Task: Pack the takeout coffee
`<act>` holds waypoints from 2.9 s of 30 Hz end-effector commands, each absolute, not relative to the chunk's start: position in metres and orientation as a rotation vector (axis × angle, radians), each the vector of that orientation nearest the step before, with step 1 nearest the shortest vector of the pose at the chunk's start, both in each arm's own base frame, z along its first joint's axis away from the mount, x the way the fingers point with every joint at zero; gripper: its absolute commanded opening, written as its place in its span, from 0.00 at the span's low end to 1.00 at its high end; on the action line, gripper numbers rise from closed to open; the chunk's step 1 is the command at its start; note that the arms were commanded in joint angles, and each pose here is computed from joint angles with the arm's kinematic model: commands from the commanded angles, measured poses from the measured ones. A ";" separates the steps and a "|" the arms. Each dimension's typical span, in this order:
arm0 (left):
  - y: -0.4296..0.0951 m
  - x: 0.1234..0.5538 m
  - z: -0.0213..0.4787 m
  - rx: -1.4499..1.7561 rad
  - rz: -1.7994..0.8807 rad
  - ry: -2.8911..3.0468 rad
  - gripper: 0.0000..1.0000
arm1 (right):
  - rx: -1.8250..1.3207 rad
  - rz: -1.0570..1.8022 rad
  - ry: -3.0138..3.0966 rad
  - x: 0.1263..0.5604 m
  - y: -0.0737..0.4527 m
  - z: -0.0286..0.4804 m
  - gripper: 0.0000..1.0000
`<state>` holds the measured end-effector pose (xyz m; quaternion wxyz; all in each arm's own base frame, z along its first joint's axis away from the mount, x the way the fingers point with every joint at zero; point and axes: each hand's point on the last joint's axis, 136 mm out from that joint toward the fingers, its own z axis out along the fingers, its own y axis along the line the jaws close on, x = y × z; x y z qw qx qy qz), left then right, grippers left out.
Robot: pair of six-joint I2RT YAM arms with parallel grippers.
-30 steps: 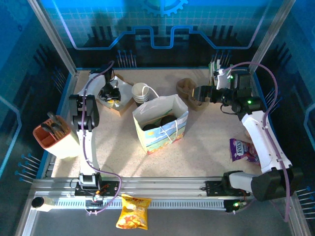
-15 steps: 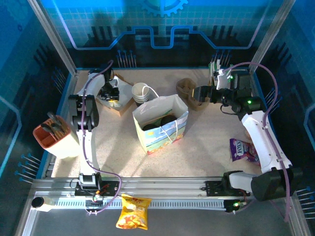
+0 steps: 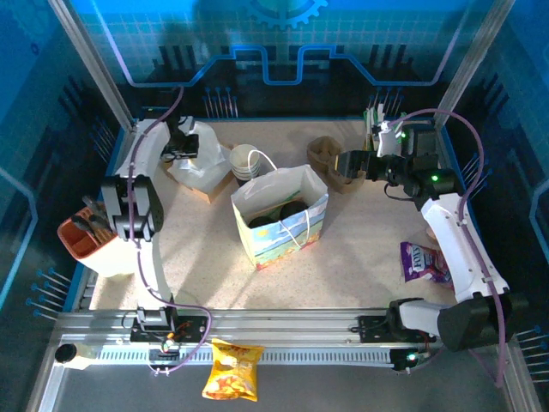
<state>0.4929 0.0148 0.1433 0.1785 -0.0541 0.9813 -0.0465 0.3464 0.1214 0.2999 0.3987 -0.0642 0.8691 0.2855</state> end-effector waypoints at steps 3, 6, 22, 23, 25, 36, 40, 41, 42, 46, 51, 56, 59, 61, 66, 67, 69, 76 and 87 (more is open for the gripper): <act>0.025 0.476 0.195 -0.197 -0.084 2.681 0.07 | -0.153 0.737 2.186 0.343 0.118 0.307 0.99; 0.023 0.462 0.237 -0.205 -0.087 2.584 0.06 | -0.154 0.733 2.182 0.343 0.118 0.309 0.99; -0.075 0.303 0.400 0.123 -0.145 2.165 0.05 | -0.198 0.759 2.181 0.347 0.124 0.310 1.00; -0.087 0.296 0.399 0.161 -0.161 2.159 0.05 | -0.208 0.772 2.170 0.346 0.125 0.313 1.00; -0.112 0.285 0.395 0.240 -0.174 2.148 0.05 | -0.207 0.784 2.152 0.344 0.126 0.318 1.00; -0.206 0.264 0.347 0.684 -0.123 2.135 0.05 | -0.191 0.736 2.165 0.328 0.119 0.317 0.99; -0.222 0.263 0.332 0.771 -0.101 2.129 0.06 | -0.192 0.723 2.167 0.324 0.117 0.315 1.00; -0.223 0.264 0.329 0.776 -0.088 2.132 0.06 | -0.190 0.725 2.170 0.324 0.117 0.314 1.00; -0.223 0.267 0.327 0.775 -0.068 2.135 0.06 | -0.190 0.729 2.170 0.325 0.118 0.314 1.00; -0.231 0.272 0.316 0.812 -0.048 2.143 0.07 | -0.189 0.744 2.174 0.325 0.119 0.313 1.00; -0.236 0.269 0.294 0.868 -0.052 2.195 0.14 | -0.184 0.746 2.183 0.326 0.119 0.310 1.00; -0.243 0.263 0.303 0.858 -0.143 2.175 0.27 | -0.183 0.755 2.191 0.327 0.120 0.307 1.00; -0.246 0.260 0.316 0.853 -0.200 2.132 0.35 | -0.186 0.763 2.192 0.327 0.122 0.306 1.00; -0.246 0.261 0.325 0.835 -0.223 2.102 0.38 | -0.189 0.763 2.191 0.327 0.122 0.306 0.99; -0.224 0.278 0.340 0.655 -0.299 2.123 0.45 | -0.223 0.779 2.188 0.324 0.128 0.306 0.98; -0.215 0.285 0.341 0.593 -0.318 2.138 0.46 | -0.227 0.779 2.191 0.324 0.129 0.305 0.98; -0.192 0.299 0.345 0.443 -0.358 2.160 0.50 | -0.235 0.781 2.197 0.325 0.131 0.303 0.97; -0.093 0.374 0.310 -0.081 -0.402 2.241 0.62 | -0.261 0.800 2.195 0.330 0.140 0.301 0.97; -0.006 0.461 0.177 -0.388 -0.177 2.522 0.75 | -0.287 0.822 2.207 0.337 0.146 0.294 0.97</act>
